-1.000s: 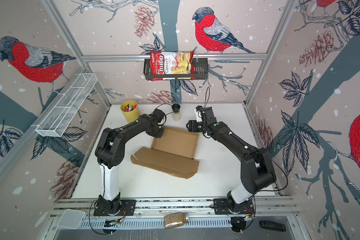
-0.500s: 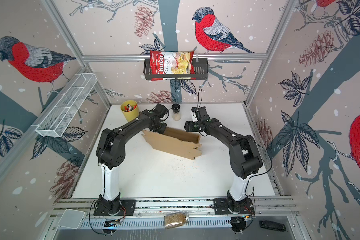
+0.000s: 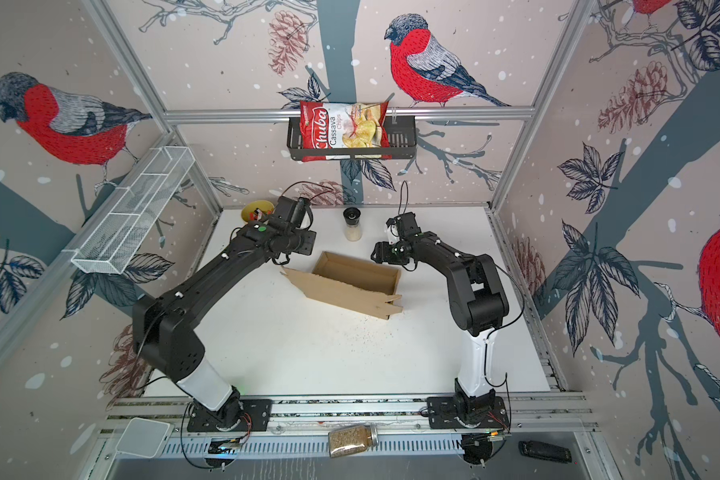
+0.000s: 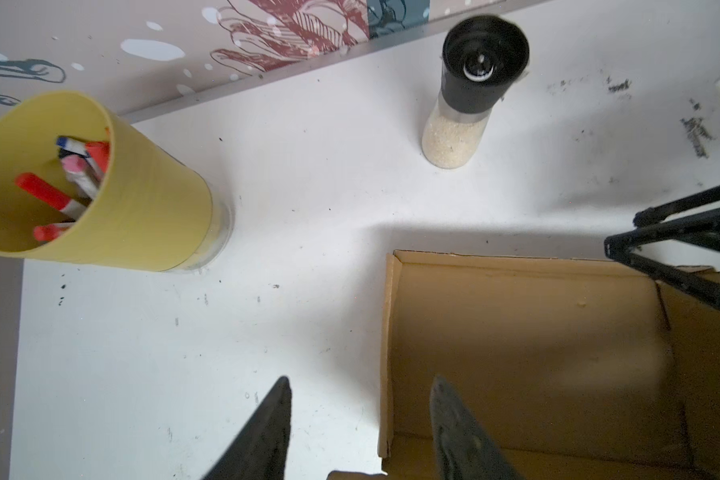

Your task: Fold the paper box

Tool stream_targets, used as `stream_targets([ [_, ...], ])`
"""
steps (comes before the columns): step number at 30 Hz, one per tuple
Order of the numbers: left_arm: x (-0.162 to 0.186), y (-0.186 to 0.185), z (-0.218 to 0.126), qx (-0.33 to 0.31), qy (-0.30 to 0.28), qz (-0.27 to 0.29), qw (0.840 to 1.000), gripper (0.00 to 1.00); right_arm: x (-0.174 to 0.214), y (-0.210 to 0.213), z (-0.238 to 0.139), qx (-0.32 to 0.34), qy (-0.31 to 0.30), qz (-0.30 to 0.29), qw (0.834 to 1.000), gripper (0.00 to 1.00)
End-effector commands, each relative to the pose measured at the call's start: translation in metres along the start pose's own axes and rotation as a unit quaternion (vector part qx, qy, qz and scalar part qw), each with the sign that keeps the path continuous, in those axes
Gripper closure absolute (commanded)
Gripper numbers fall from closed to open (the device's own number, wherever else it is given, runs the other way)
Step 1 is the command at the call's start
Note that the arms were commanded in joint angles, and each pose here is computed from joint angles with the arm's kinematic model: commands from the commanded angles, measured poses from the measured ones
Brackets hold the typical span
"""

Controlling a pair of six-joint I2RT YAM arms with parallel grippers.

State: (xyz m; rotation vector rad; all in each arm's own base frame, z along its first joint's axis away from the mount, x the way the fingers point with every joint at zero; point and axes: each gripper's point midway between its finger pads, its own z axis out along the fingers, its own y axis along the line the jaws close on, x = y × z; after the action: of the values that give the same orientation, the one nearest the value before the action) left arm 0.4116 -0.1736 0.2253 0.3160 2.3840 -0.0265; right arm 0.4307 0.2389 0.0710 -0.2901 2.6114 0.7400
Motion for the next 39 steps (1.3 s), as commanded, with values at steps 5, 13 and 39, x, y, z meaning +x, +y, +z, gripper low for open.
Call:
stream_targets([
  [5,0.005,0.017,-0.03,-0.014,-0.037,-0.048,0.998,0.46,0.049,0.003,-0.015,-0.054,0.029,0.083,0.995,0.34],
  [13,0.0,0.05,-0.059,-0.04,-0.083,-0.082,0.992,0.45,0.119,0.045,-0.033,-0.098,0.057,0.111,0.987,0.34],
  [39,-0.002,0.052,-0.055,-0.037,-0.094,-0.103,0.99,0.44,0.041,0.075,0.051,0.141,0.047,-0.145,0.978,0.49],
])
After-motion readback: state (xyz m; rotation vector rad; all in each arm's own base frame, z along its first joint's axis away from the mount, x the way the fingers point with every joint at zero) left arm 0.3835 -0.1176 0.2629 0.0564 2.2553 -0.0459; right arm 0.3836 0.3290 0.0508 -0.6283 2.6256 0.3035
